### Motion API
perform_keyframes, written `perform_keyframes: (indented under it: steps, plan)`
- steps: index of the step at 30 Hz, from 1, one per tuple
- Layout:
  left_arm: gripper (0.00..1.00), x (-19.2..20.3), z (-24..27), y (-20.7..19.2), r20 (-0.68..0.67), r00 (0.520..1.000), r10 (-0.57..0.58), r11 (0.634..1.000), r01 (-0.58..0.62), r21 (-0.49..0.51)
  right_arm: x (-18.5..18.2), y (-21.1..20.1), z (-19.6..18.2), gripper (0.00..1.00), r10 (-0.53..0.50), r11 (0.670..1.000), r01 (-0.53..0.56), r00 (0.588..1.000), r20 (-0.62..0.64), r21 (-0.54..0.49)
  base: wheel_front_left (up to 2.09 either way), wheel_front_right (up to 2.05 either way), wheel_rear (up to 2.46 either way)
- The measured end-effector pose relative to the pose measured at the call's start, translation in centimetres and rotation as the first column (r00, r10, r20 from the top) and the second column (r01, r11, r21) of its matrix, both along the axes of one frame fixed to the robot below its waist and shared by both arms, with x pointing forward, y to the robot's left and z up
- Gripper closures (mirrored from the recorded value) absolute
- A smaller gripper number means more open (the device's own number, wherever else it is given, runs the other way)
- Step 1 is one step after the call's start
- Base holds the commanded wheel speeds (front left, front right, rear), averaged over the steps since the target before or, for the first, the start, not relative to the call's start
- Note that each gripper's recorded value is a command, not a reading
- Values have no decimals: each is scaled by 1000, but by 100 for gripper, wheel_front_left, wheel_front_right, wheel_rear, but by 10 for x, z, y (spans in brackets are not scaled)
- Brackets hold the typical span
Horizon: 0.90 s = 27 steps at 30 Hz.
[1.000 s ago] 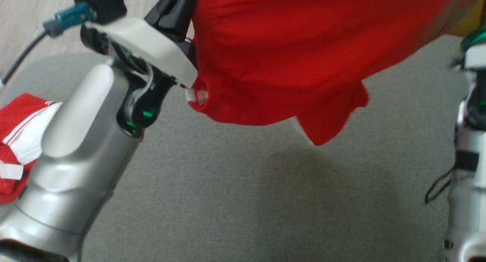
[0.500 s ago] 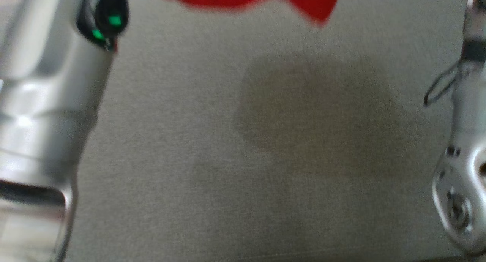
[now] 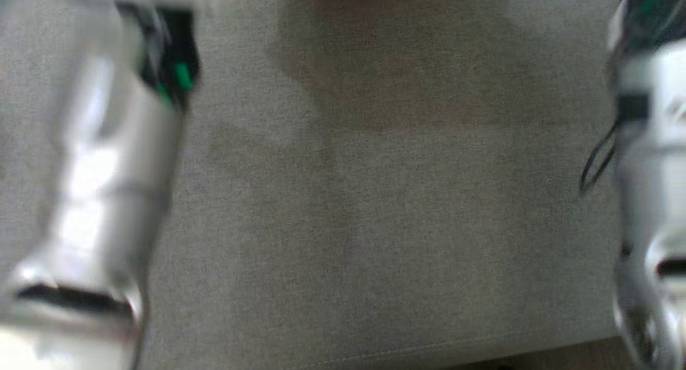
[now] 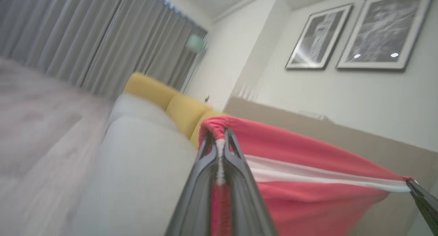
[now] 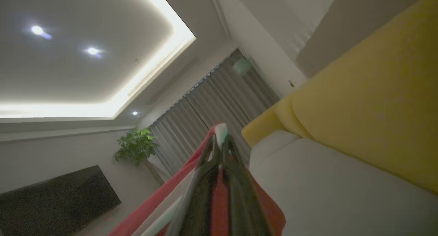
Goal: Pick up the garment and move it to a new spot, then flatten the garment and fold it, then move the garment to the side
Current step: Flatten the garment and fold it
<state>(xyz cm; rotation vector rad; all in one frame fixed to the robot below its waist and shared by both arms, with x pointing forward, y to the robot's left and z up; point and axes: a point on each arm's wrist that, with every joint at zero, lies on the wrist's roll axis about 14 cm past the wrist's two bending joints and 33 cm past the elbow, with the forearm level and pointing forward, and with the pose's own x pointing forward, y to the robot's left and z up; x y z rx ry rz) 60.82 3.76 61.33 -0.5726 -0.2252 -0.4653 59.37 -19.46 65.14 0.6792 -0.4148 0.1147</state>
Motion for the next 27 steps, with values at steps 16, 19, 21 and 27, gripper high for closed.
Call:
perform_keyframes:
  steps: [16,19,21,27]
  plan:
    - [100,-162,-200,-13,-564,822,-78,996,46,-70,-185,3,-228,100,40,972,96,835,-549,217,0,0,0]
    - [100,-187,-206,-10,-588,805,-76,996,33,-83,-205,5,-226,100,46,968,98,834,-549,230,0,0,0]
    - [100,-193,-206,-8,-595,800,-73,995,20,-95,-211,9,-225,100,55,969,87,836,-546,231,0,0,0]
    - [100,-237,-210,-2,-626,777,-71,992,-13,-129,-254,12,-227,100,68,959,100,828,-556,266,0,0,0]
